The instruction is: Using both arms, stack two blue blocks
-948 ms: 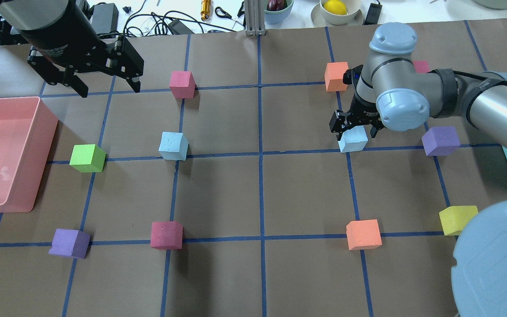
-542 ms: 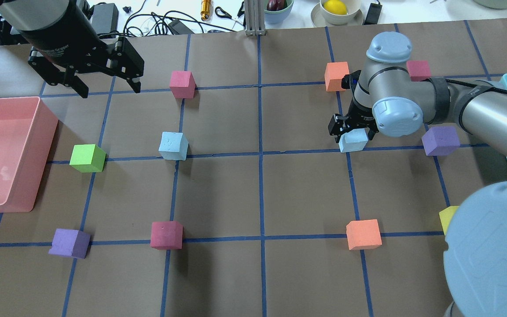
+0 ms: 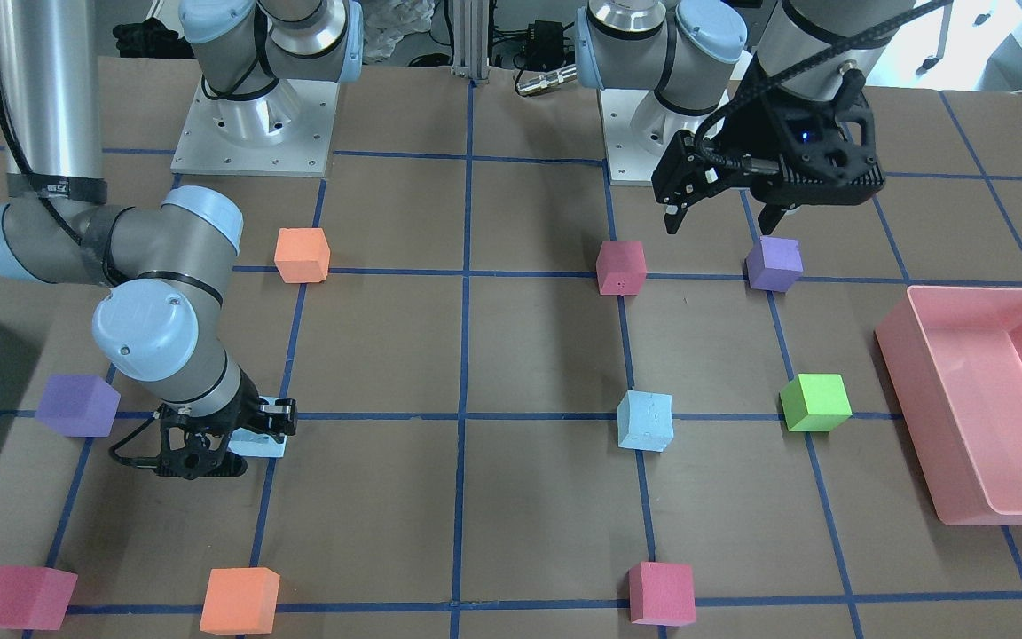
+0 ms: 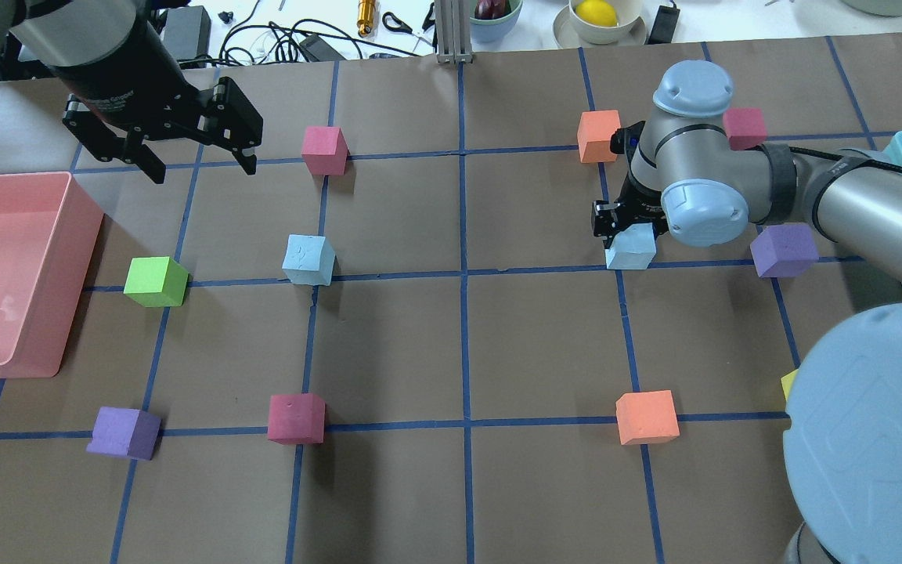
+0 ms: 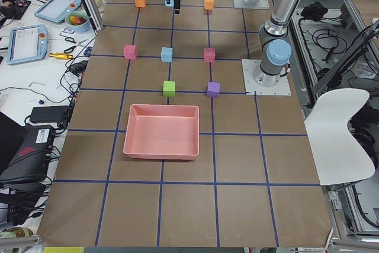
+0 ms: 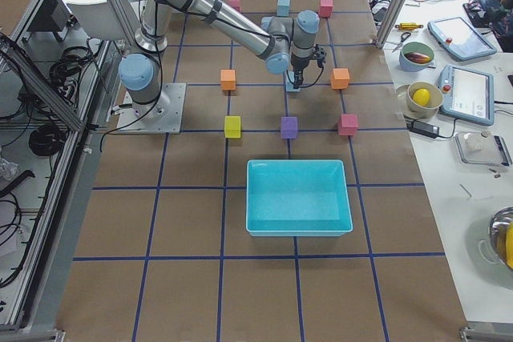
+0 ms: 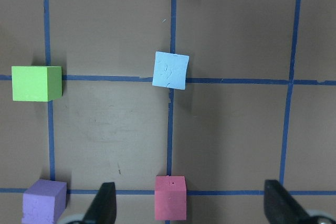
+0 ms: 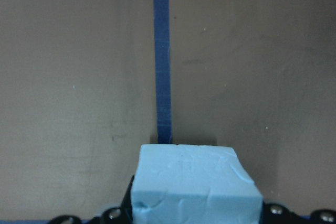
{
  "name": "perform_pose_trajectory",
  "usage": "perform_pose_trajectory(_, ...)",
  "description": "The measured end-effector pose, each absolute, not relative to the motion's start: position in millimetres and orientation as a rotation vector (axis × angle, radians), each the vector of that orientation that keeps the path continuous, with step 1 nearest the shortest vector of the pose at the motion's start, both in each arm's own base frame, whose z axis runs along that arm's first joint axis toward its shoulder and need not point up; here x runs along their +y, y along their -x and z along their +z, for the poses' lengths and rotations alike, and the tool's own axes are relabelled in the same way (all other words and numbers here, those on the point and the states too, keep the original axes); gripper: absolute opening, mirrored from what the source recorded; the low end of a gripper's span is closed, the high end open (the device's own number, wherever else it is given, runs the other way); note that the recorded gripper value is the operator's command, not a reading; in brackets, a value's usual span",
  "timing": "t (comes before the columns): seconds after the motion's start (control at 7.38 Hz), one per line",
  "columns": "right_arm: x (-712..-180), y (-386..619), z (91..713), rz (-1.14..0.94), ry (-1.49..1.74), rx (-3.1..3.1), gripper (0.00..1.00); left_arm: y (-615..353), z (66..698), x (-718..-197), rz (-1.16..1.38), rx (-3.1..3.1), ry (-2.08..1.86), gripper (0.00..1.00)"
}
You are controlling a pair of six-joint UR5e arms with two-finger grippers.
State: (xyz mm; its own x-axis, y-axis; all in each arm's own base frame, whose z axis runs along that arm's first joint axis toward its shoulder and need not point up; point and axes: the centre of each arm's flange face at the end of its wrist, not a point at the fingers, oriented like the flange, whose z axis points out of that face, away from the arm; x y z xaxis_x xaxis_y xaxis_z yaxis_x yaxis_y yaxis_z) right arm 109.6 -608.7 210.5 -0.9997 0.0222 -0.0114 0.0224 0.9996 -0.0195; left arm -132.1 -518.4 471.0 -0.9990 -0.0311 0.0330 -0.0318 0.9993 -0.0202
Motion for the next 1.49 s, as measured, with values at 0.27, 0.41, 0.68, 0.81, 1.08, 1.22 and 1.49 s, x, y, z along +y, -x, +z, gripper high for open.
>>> perform_pose_trajectory(0.27,-645.8,-128.3,264.6,-0.083,-0.14,3.091,0.0,127.4,395.6,-535.3,0.073,-3.122,0.047,1.0)
perform_pose_trajectory(0.41,-665.2,-147.9,286.8,-0.077,-0.184,3.054,0.0,123.4,355.3,-539.7,0.083,-3.141,0.111,1.0)
perform_pose_trajectory(0.68,-696.8,-211.6,291.4,-0.082,-0.238,3.028,0.0,119.7,289.2,-551.4,0.069,-3.162,0.147,1.0)
perform_pose_trajectory(0.81,-709.5,-242.3,288.2,-0.098,-0.253,3.023,0.0,119.2,268.3,-556.6,0.05,-3.164,0.15,1.0)
perform_pose_trajectory(1.08,-727.3,-296.0,272.5,-0.121,-0.213,3.018,0.0,118.8,237.8,-564.3,0.013,-3.164,0.157,1.0)
perform_pose_trajectory(1.22,-732.9,-314.1,264.8,-0.128,-0.18,3.018,0.0,118.9,225.9,-567.0,-0.01,-3.163,0.151,1.0)
perform_pose_trajectory(1.49,-736.8,-336.8,242.6,-0.115,-0.124,3.021,0.0,119.7,210.1,-570.3,-0.031,-3.157,0.148,1.0)
